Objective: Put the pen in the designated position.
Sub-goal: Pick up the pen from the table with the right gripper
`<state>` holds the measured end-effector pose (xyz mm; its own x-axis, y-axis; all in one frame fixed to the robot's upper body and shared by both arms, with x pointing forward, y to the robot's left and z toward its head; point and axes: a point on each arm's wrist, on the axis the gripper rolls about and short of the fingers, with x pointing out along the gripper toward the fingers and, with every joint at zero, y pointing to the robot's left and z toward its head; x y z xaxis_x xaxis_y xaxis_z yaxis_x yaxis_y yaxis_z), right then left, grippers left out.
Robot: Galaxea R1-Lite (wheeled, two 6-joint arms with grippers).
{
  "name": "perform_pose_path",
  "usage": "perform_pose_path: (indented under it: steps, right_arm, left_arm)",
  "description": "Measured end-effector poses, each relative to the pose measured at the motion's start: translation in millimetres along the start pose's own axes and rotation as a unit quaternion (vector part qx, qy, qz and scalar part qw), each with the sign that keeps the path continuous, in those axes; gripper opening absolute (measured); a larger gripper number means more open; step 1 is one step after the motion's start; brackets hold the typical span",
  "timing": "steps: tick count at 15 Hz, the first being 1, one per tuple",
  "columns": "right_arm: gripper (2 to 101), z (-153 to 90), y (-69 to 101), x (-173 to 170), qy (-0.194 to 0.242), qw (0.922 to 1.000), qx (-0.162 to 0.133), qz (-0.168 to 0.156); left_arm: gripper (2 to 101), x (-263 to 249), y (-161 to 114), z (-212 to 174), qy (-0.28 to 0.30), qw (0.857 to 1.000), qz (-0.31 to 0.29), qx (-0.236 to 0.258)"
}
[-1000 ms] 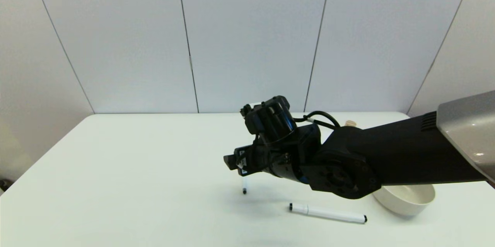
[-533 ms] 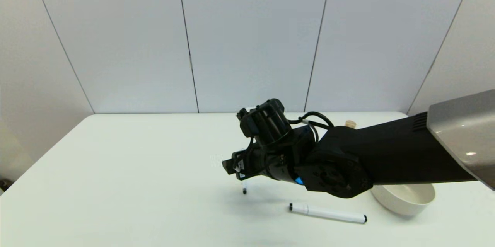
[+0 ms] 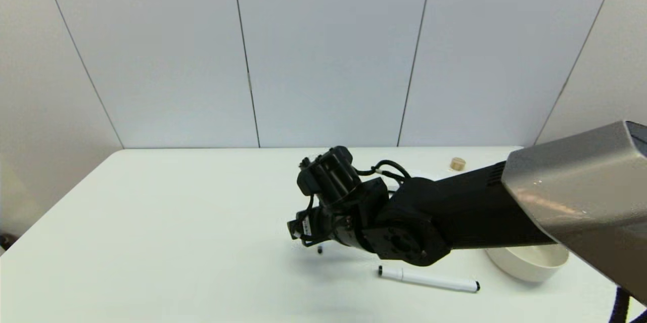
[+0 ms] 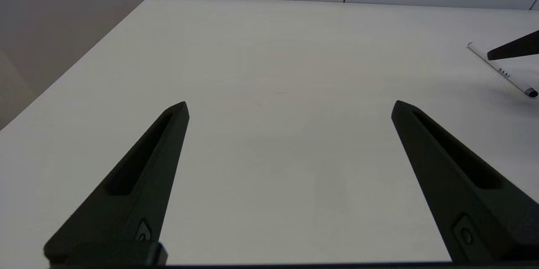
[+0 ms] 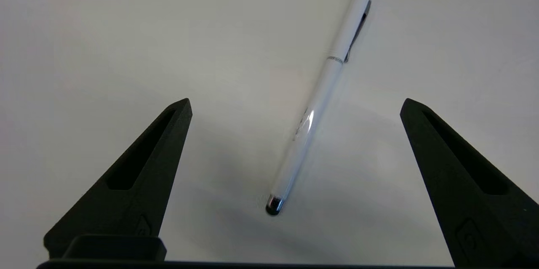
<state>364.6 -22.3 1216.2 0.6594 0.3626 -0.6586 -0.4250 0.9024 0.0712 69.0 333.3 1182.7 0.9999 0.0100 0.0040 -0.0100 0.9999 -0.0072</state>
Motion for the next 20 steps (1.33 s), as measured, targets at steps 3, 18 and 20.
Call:
perform_pose_path:
  steps: [3, 18, 20]
  right_arm:
    - [98.0, -3.6, 1.2, 12.0, 0.002, 0.9998, -0.003, -0.020]
    - [98.0, -17.7, 0.4, 35.4, 0.026, 0.9977, 0.005, -0.063]
    - [89.8, -20.0, 0.1, 35.0, 0.035, 0.9972, 0.004, -0.066]
  left_arm:
    - [97.8, 0.0, 0.0, 0.0, 0.000, 1.000, 0.000, 0.000]
    - [97.8, 0.0, 0.0, 0.0, 0.000, 1.000, 0.000, 0.000]
    - [97.8, 0.0, 0.0, 0.0, 0.000, 1.000, 0.000, 0.000]
